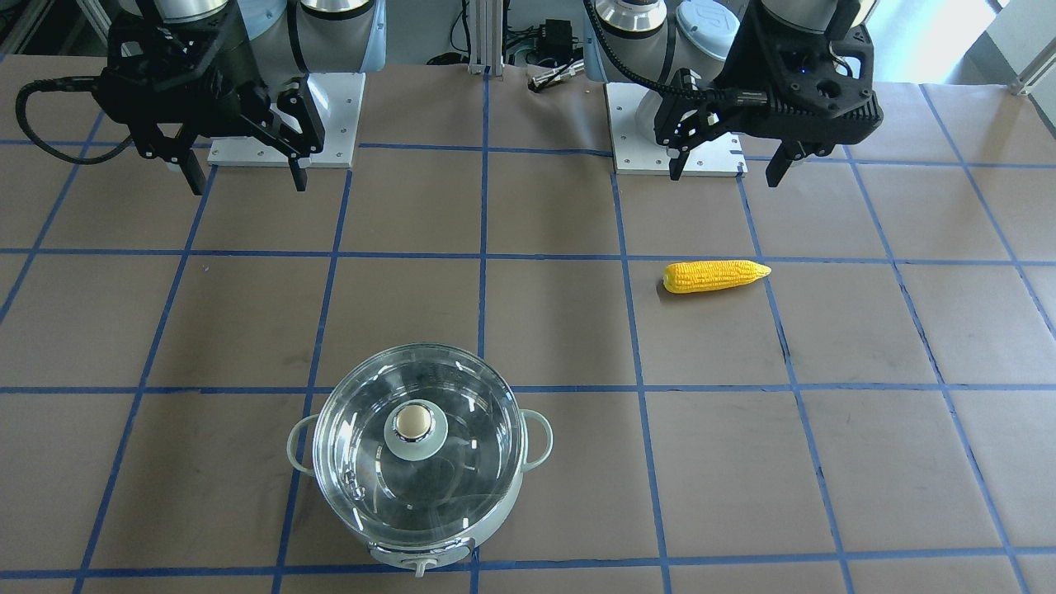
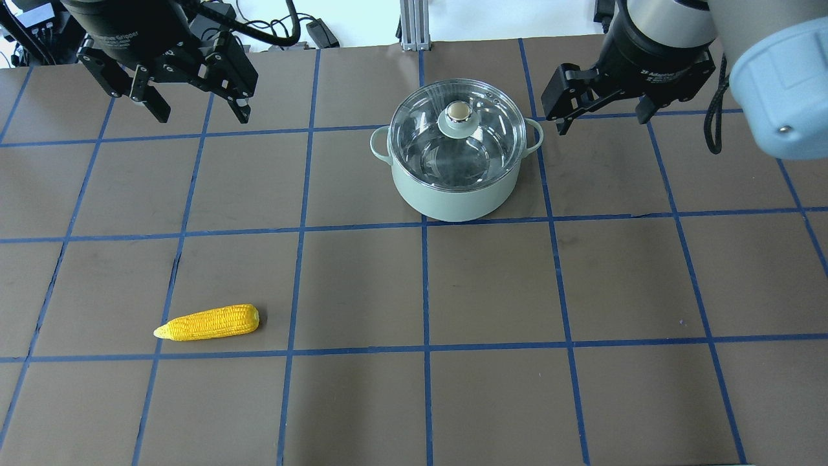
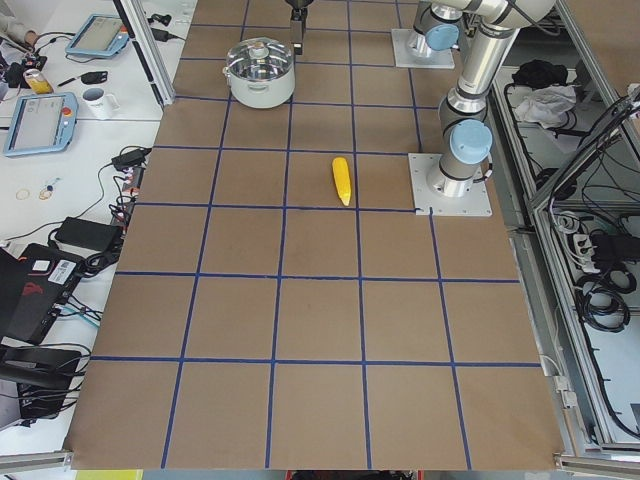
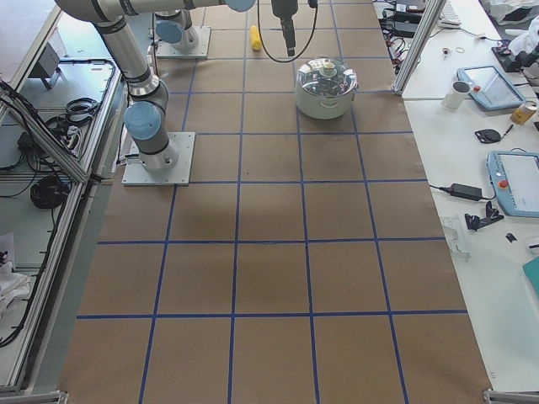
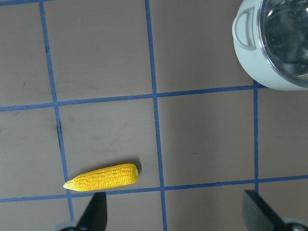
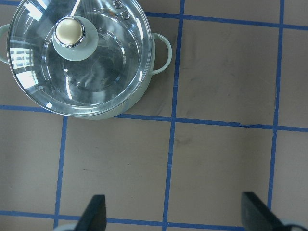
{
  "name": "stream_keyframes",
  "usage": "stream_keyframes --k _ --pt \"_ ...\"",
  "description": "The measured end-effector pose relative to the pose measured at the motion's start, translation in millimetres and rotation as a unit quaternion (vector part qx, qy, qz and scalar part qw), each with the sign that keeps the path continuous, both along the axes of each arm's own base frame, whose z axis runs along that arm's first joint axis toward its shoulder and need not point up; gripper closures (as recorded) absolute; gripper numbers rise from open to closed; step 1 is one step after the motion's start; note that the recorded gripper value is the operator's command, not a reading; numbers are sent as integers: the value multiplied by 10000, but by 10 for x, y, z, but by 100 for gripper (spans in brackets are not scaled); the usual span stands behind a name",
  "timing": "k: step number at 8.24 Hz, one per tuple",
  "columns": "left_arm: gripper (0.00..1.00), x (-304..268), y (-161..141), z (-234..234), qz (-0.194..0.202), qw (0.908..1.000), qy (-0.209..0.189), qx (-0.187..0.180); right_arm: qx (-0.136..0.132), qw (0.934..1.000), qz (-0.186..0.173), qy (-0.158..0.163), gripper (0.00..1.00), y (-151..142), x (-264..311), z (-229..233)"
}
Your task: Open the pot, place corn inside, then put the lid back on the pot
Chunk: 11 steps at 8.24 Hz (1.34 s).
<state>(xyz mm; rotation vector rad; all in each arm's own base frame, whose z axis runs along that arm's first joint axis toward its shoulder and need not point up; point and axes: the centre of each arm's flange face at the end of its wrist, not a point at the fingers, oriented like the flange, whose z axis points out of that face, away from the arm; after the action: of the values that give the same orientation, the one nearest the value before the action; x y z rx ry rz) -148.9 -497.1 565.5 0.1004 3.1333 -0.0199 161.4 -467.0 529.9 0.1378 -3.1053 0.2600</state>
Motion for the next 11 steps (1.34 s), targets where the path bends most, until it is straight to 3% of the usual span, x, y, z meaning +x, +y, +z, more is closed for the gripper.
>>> stream_keyframes --k 5,7,9,11 --pt "0 28 -3 -12 70 10000 -2 31 7 10000 -1 3 0 1 -2 -2" --pt "0 56 -21 -65 343 9994 -7 105 5 10000 -1 3 0 0 -4 -1" --pt "0 130 -51 -272 1192 9925 4 284 -1 10000 1 3 0 -1 -2 0" --pt "0 323 -108 -491 2511 9673 -49 353 -27 10000 -26 11 0 -35 1 -13"
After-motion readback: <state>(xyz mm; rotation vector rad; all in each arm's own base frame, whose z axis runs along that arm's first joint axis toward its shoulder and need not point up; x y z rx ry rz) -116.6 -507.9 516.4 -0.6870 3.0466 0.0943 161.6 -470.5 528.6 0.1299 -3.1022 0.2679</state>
